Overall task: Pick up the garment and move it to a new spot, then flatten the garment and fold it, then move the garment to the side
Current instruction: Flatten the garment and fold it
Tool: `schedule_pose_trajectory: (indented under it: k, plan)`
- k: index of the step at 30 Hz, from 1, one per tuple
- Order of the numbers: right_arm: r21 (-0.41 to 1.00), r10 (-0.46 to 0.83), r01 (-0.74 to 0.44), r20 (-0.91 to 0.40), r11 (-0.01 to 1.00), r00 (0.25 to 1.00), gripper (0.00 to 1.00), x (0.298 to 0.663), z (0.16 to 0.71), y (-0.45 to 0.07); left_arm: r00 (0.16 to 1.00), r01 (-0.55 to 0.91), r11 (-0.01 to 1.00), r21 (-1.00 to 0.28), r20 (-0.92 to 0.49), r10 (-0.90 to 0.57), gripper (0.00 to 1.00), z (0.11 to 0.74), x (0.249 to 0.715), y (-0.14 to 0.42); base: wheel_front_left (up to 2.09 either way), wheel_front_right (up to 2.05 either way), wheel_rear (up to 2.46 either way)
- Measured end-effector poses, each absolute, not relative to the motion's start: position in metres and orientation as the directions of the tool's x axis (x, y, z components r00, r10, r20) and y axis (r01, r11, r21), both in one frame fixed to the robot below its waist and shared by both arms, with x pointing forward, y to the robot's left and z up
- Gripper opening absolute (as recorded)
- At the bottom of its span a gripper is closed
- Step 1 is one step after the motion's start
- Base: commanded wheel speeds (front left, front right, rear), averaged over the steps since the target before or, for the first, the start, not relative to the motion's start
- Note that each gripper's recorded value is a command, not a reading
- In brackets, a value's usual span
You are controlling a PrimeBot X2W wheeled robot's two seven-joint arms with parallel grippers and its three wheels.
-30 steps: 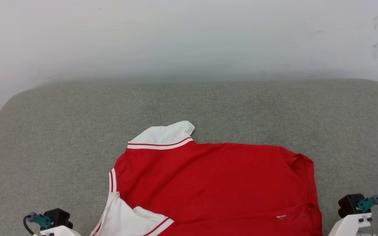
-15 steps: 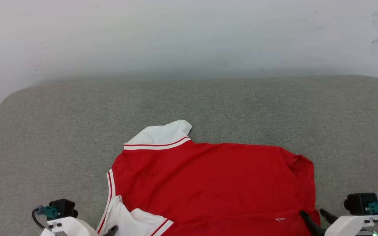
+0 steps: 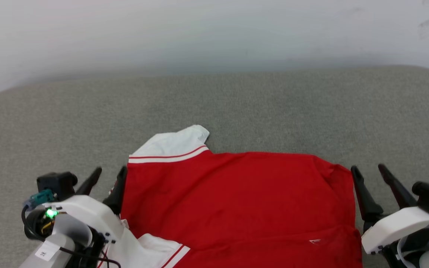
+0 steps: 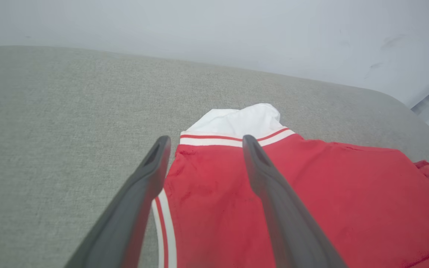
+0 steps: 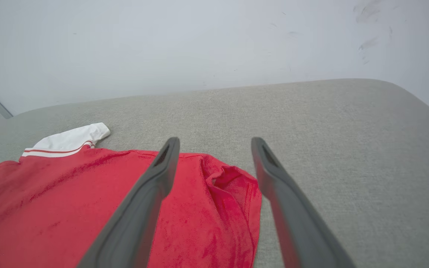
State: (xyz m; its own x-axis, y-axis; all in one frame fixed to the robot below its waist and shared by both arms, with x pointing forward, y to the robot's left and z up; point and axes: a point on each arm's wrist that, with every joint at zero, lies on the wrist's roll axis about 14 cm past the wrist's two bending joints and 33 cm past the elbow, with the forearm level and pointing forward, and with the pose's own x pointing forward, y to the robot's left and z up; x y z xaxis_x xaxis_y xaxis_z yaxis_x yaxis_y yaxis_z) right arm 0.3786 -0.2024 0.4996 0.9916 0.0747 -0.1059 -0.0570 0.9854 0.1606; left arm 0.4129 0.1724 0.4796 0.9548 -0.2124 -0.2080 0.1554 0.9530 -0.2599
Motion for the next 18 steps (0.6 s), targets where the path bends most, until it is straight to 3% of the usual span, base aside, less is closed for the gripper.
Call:
schedule_pose_trajectory:
  k: [9, 18]
  plan:
    - [0.15, 0.043, -0.037, -0.039, 0.988, 0.998, 1.0, 0.412, 0.513, -0.205, 0.963, 0.228, 0.947, -0.226, -0.093, -0.254, 1.0, 0.491, 0.478, 0.151, 0.0, 0.0, 0.0]
    - [0.144, -0.014, 0.027, -0.091, 0.989, 0.996, 1.0, 0.422, 0.493, -0.221, 0.871, 0.339, 0.9, -0.274, -0.27, -0.41, 1.0, 0.458, 0.535, 0.118, 0.0, 0.0, 0.0]
